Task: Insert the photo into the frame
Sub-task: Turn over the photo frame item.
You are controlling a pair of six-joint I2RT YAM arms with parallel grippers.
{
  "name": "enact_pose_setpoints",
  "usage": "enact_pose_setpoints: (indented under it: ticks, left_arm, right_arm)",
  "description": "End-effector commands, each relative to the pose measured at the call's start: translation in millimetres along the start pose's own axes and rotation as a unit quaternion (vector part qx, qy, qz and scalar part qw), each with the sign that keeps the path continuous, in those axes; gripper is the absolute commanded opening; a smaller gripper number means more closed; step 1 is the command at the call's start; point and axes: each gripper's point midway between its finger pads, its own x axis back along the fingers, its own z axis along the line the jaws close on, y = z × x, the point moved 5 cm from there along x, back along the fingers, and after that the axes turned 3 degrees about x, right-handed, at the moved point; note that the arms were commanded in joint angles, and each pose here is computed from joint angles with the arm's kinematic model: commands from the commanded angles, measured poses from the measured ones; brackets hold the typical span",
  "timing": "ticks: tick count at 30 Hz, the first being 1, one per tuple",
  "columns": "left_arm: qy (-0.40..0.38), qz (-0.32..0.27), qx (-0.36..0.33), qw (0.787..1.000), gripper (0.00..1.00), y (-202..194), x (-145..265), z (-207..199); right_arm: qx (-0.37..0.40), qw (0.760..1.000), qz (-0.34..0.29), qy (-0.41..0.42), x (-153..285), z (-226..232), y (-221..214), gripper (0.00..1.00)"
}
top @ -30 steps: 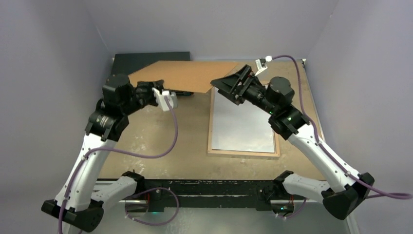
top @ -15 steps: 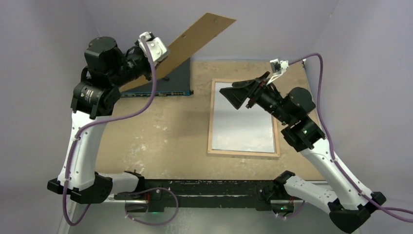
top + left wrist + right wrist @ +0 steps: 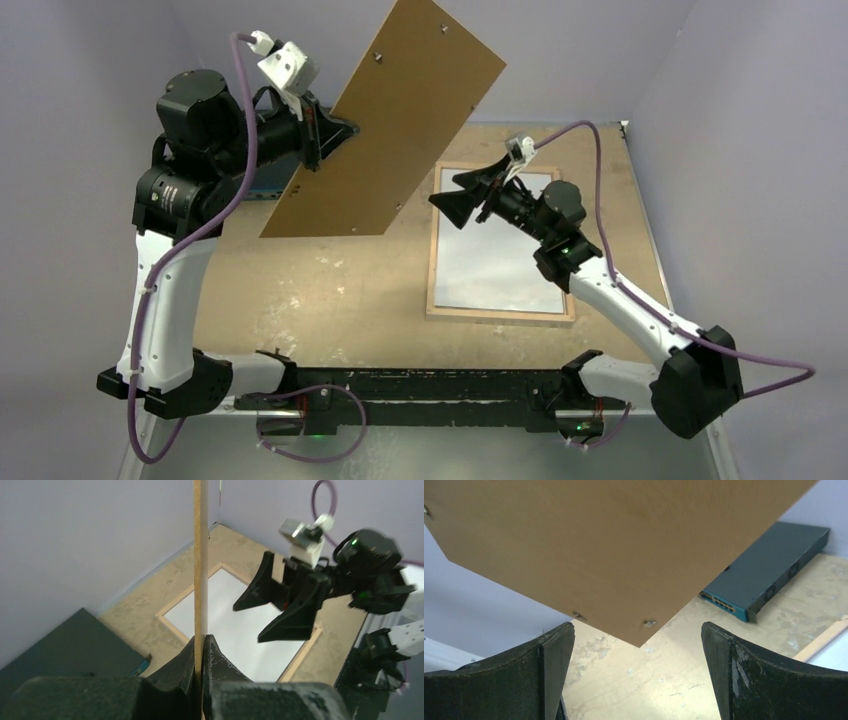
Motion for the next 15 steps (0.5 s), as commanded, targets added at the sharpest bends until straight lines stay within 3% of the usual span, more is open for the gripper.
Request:
enact_pose_setpoints:
  ticks: [1,8,15]
  left_arm:
    - [-0.033,-0.086,0.038,0.995,0.00,40,3,-15]
    - [-0.071,-0.092,0.086,0.990,0.00,46,0,-23]
    - [-0.100,-0.095,0.134,0.981,0.00,44,-1,-16]
  right_arm:
    - [0.012,0.993,-0.082,0.084,1,14,13,0.99]
    - [-0.009,0.987,-0.107,0.121,2,-2,11,0.99]
    - [-0.049,0.958,-0.159,0.235,33,4,19,0.97]
